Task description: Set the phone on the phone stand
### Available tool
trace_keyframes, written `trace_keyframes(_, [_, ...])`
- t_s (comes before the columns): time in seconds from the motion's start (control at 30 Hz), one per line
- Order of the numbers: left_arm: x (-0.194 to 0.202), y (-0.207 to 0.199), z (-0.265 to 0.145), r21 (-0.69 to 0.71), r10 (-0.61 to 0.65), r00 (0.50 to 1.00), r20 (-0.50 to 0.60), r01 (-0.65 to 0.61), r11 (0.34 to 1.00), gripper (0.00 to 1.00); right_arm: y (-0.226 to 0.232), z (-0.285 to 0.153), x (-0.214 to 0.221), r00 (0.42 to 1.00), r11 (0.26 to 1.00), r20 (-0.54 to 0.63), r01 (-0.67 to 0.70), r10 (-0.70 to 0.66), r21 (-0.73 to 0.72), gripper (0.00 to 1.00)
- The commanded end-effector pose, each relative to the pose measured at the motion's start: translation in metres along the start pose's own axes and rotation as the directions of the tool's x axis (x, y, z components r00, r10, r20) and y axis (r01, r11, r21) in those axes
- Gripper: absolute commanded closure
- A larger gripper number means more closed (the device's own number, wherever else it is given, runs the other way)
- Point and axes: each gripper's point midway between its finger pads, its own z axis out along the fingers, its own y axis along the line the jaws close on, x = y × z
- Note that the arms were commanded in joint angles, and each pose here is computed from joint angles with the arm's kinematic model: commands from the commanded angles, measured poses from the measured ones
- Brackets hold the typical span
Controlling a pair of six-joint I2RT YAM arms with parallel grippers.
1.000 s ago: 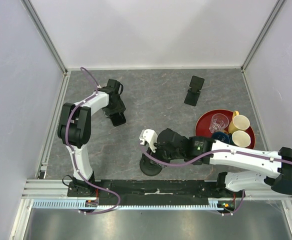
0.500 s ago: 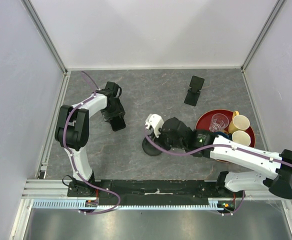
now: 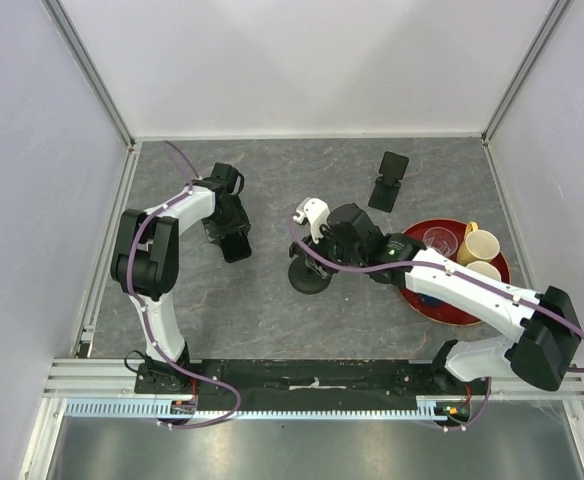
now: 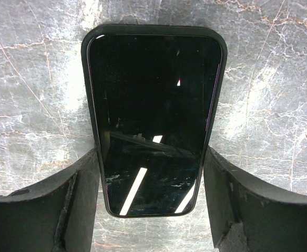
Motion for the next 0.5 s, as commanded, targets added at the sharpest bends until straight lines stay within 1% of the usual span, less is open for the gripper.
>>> trace_keyframes(0.0, [0.024, 0.009, 0.014, -0.013, 0.022, 0.996, -0.090, -0.023, 1.000, 0.88, -0.001, -0.013, -0.052, 0.984, 0.999, 0.173, -0.044, 0.045, -0.013, 0.34])
trace_keyframes(0.07, [0.026, 0.010, 0.008, -0.006, 0.017, 0.997, -0.080, -0.017, 1.000, 0.96, -0.004, -0.013, -0.052, 0.985, 0.998, 0.163, -0.059, 0.059, -0.003, 0.18])
trace_keyframes(0.1, [0.026, 0.011, 0.007, -0.007, 0.016, 0.997, -0.075, -0.017, 1.000, 0.98, -0.004, -0.011, -0.050, 0.987, 0.998, 0.149, -0.064, 0.064, 0.000, 0.03])
trace_keyframes(0.13, [0.027, 0.013, 0.005, -0.009, 0.018, 0.997, -0.074, -0.019, 1.000, 0.98, -0.004, -0.011, -0.048, 0.987, 0.996, 0.134, -0.085, 0.084, 0.003, 0.02])
trace_keyframes(0.23, [0.025, 0.012, -0.004, 0.007, 0.006, 0.998, -0.061, -0.005, 1.000, 0.98, -0.007, -0.018, -0.054, 0.983, 0.992, 0.138, -0.124, 0.119, 0.025, 0.02])
trace_keyframes(0.27, [0.024, 0.011, -0.006, 0.009, -0.010, 0.998, -0.058, 0.010, 1.000, 0.98, -0.012, -0.026, -0.063, 0.978, 0.990, 0.169, -0.134, 0.124, 0.051, 0.02])
trace_keyframes(0.33, [0.024, 0.010, -0.014, 0.032, -0.034, 0.998, -0.048, 0.036, 0.999, 0.98, -0.019, -0.036, -0.067, 0.972, 0.983, 0.184, -0.161, 0.143, 0.090, 0.02])
trace_keyframes(0.37, [0.024, 0.008, -0.018, 0.046, -0.057, 0.997, -0.043, 0.059, 0.997, 0.98, -0.021, -0.046, -0.077, 0.963, 0.977, 0.218, -0.185, 0.159, 0.102, 0.02])
trace_keyframes(0.4, [0.018, -0.001, -0.029, 0.106, -0.073, 0.997, -0.016, 0.075, 0.992, 0.98, -0.030, -0.050, -0.081, 0.956, 0.967, 0.237, -0.211, 0.173, 0.145, 0.02])
trace_keyframes(0.47, [0.021, -0.005, -0.035, 0.160, -0.113, 0.993, -0.021, 0.115, 0.980, 0.98, -0.032, -0.057, -0.092, 0.938, 0.953, 0.273, -0.263, 0.216, 0.151, 0.02])
